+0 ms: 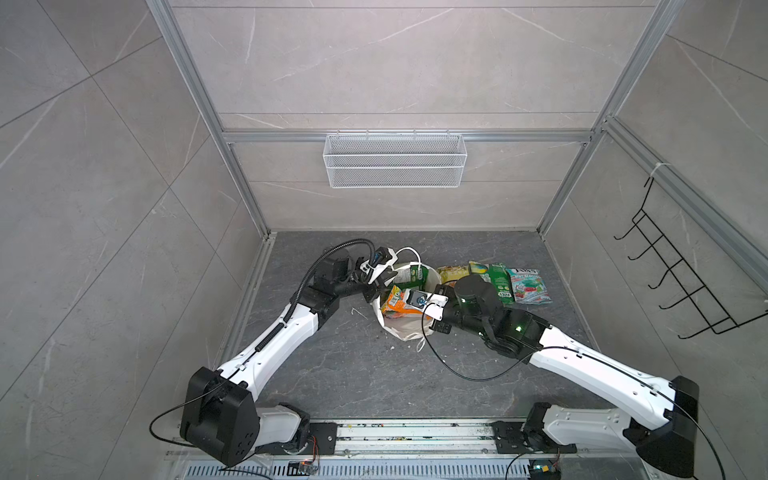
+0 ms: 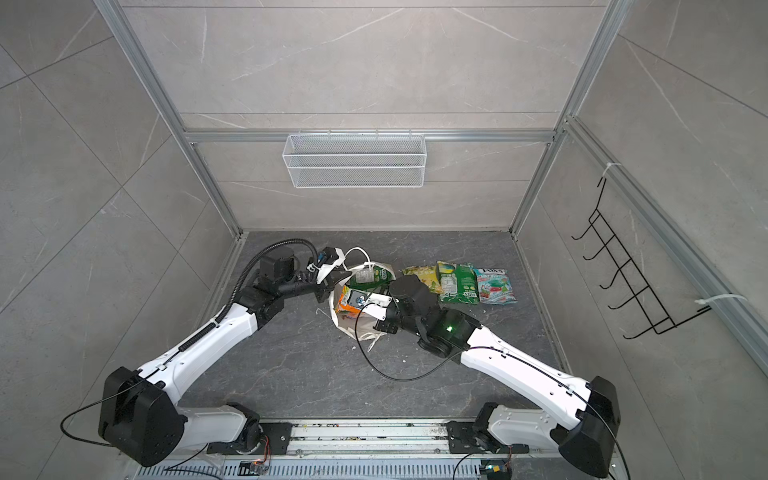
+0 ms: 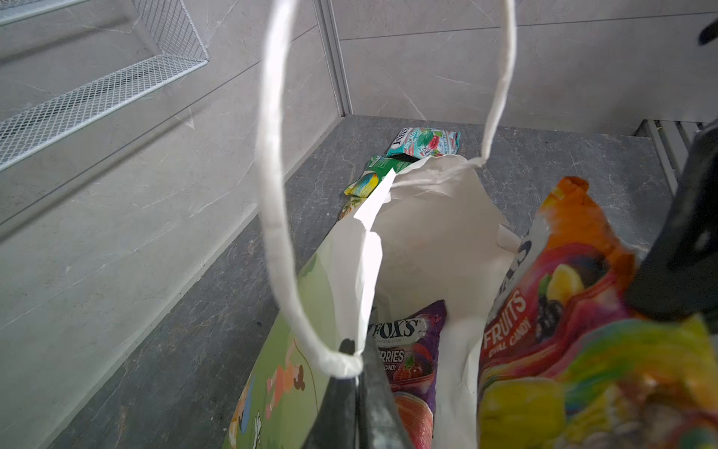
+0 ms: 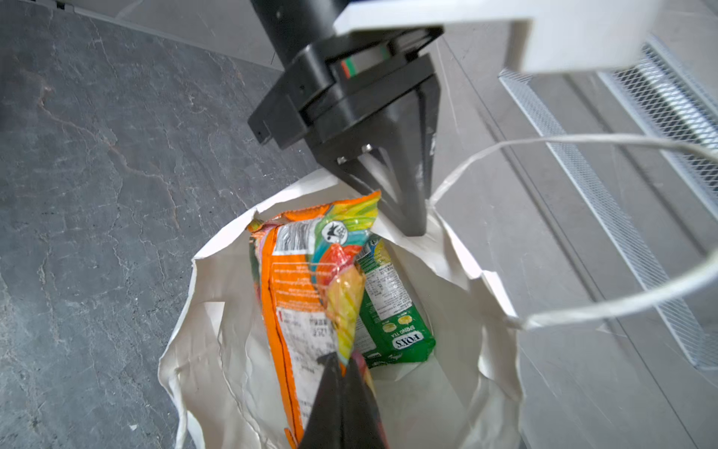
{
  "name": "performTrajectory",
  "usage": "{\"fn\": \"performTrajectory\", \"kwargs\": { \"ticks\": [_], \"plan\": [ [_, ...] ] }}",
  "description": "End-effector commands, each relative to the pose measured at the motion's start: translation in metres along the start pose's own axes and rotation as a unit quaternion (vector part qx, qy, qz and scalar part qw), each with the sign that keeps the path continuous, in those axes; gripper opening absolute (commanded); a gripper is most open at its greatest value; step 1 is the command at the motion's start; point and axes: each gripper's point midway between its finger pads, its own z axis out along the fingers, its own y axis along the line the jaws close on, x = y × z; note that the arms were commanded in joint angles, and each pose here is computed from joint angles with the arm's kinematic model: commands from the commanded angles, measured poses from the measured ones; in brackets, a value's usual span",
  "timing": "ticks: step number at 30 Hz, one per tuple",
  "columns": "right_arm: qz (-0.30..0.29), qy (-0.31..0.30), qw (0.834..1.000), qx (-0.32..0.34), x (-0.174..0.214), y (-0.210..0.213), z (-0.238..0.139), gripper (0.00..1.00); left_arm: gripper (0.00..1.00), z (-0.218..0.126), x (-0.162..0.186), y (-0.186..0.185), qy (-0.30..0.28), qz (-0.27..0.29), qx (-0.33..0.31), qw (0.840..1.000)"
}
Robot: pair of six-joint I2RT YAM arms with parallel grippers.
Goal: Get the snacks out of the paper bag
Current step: 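Lift the orange fruits pack up out of the paper bag with the right gripper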
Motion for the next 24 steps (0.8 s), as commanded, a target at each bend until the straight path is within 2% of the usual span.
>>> {"fn": "performTrajectory", "kwargs": {
  "ticks": [1, 7, 10, 14, 18, 21, 24],
  "plan": [
    [0.024, -0.053, 0.998, 0.036, -0.028, -0.020, -0.024, 0.00, 0.00, 0.001, -0.019, 0.009, -0.033, 0.015, -0.012, 0.999],
    [0.053, -0.071, 0.989, 0.116, -0.036, -0.052, -0.052, 0.00, 0.00, 0.003, -0.021, 0.012, -0.033, 0.019, -0.016, 0.999],
    [0.084, -0.077, 0.976, 0.184, -0.037, -0.078, -0.072, 0.00, 0.00, 0.005, -0.019, 0.016, -0.034, 0.017, -0.025, 0.999],
    [0.122, -0.075, 0.965, 0.220, -0.037, -0.096, -0.094, 0.00, 0.00, 0.006, -0.019, 0.017, -0.025, 0.016, -0.022, 0.999],
    [0.155, -0.036, 0.948, 0.276, -0.022, -0.117, -0.112, 0.00, 0.00, 0.007, -0.018, 0.023, -0.029, 0.017, -0.040, 0.999],
    [0.191, 0.007, 0.926, 0.326, 0.000, -0.131, -0.126, 0.00, 0.00, 0.007, -0.018, 0.024, -0.024, 0.016, -0.040, 0.999],
    [0.227, 0.080, 0.901, 0.361, 0.039, -0.137, -0.136, 0.00, 0.00, 0.007, -0.016, 0.025, -0.030, 0.018, -0.048, 0.998]
  ]
}}
